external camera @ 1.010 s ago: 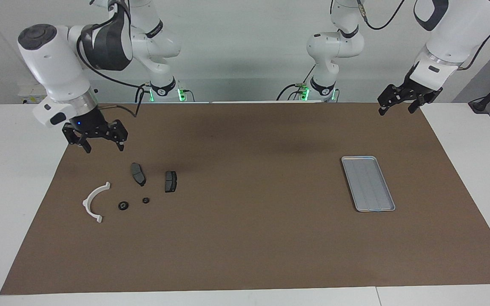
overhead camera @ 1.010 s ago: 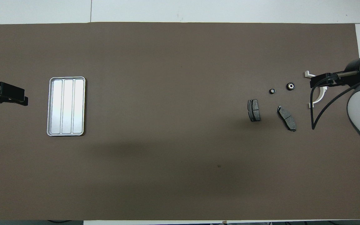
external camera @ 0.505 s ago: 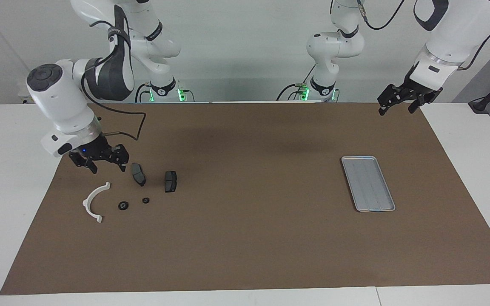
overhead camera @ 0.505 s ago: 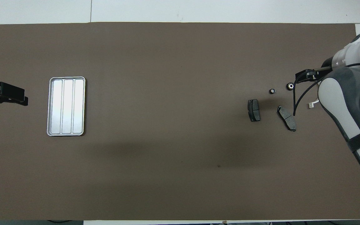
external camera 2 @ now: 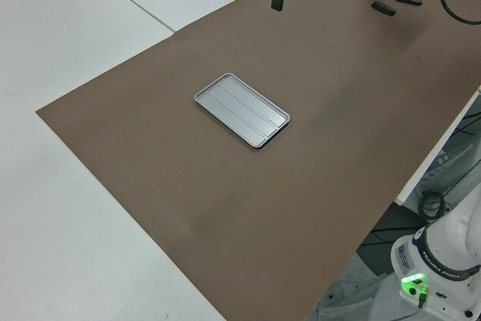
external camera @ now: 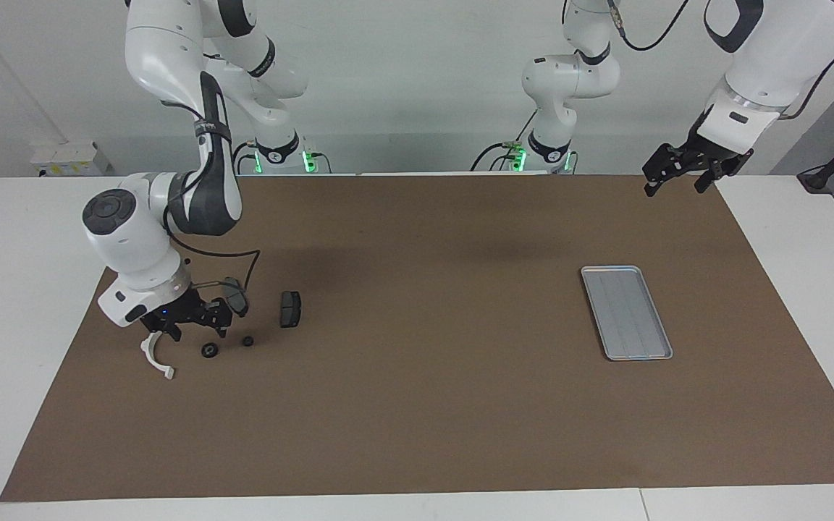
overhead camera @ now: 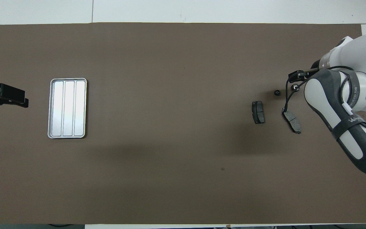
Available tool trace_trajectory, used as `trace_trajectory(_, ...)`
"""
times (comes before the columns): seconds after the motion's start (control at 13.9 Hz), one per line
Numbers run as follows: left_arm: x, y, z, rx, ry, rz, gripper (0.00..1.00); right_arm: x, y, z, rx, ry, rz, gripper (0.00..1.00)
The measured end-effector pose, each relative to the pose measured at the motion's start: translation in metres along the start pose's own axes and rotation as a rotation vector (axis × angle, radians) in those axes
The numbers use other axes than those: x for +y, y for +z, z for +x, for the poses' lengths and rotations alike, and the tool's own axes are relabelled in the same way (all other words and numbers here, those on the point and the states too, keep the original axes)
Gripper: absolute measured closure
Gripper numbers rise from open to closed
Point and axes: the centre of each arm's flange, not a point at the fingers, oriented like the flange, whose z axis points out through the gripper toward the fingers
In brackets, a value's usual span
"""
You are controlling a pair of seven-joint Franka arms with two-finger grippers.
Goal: Pick bearing gear from pile to tray
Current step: 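Grasp one small dark round part with the right gripper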
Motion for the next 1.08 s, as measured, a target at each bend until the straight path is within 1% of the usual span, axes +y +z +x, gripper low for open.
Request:
trace_trajectory(0.07, 0.0, 0.0, 0.0, 0.0, 0.0, 0.0, 0.0, -0.001, 0.004, 0.001, 0.003, -0.001, 0.0, 0.1)
trace_trajectory(0.5, 0.0, 0.0, 0.0, 0.0, 0.0, 0.0, 0.0, -0.001, 0.026, 0.005, 0.014, -0.006, 0.001, 0.1)
trace_trajectory(0.65, 0.0, 0.0, 0.0, 0.0, 0.0, 0.0, 0.0, 0.0, 0.031, 0.005, 0.006, -0.022, 0.001, 0.1)
trace_trajectory(0.72, 0.0, 0.0, 0.0, 0.0, 0.0, 0.0, 0.0, 0.002, 0.034, 0.004, 0.0, -0.034, 0.002, 0.08)
trace_trajectory(0.94, 0.0, 0.0, 0.0, 0.0, 0.0, 0.0, 0.0, 0.015, 0.042, -0.004, -0.045, -0.059, 0.006, 0.1)
trace_trajectory(1.08, 0.0, 0.0, 0.0, 0.0, 0.0, 0.0, 0.0, 0.024, 0.043, -0.006, -0.051, -0.056, 0.007, 0.1)
